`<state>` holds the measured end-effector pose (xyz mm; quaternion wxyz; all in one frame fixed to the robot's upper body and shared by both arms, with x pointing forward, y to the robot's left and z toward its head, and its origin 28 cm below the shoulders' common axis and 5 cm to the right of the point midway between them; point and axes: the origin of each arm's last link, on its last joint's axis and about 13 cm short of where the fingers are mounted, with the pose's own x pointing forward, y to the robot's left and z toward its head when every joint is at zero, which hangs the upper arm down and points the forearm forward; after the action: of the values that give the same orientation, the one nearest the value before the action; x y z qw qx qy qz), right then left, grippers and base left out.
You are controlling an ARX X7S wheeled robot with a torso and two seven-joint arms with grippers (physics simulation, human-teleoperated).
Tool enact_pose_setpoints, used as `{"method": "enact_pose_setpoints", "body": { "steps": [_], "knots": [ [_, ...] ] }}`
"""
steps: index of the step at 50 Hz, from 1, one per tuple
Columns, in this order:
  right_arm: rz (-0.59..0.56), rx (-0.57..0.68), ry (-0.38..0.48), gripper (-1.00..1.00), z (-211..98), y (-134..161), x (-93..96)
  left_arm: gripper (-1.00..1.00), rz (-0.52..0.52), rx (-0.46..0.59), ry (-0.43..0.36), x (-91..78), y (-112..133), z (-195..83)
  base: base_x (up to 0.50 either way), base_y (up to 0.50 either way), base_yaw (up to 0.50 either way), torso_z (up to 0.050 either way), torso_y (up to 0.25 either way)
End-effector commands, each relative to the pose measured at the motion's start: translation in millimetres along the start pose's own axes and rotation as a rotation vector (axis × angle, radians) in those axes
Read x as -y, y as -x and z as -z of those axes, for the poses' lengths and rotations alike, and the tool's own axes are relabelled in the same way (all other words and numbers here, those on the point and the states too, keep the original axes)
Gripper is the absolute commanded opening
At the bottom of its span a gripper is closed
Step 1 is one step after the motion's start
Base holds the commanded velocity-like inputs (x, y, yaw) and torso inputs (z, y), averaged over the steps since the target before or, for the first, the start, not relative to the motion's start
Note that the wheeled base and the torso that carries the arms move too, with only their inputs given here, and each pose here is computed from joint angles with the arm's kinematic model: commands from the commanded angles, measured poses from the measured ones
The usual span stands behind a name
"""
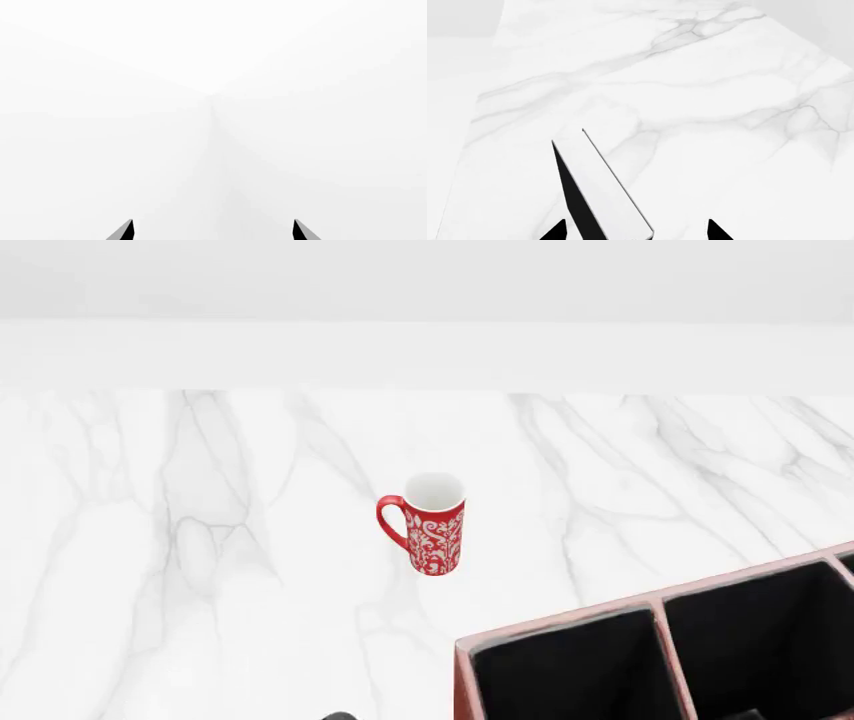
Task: Pick up the book and place it in the left compartment of the caddy.
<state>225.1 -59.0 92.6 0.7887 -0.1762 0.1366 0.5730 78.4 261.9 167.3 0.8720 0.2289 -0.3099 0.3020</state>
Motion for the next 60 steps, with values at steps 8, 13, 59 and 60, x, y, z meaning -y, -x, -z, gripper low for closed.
{"method": "enact_pose_setpoints", "body": {
  "steps": [8, 13, 59, 60],
  "knots": [
    [-0.033, -0.003, 0.017, 1.00, 6, -6, -5.0, 1.00, 0.003, -0.001, 0.003, 1.1, 0, 0, 0.00, 0.00, 0.00, 0.000, 0.000],
    [-0.012, 0.008, 0.011, 1.00, 9, -5, -2.1, 1.00, 0.003, -0.001, 0.002, 0.9, 0, 0, 0.00, 0.00, 0.00, 0.000, 0.000],
    [0.010, 0.028, -0.035, 1.00, 38, -24, 0.5, 1.00, 0.017, 0.000, -0.001, 8.5, -6, 1, 0.00, 0.00, 0.00, 0.000, 0.000],
    [-0.001, 0.031, -0.031, 1.00, 38, -25, -1.4, 1.00, 0.016, 0.000, -0.001, 8.2, -5, 1, 0.00, 0.00, 0.00, 0.000, 0.000]
  ]
}}
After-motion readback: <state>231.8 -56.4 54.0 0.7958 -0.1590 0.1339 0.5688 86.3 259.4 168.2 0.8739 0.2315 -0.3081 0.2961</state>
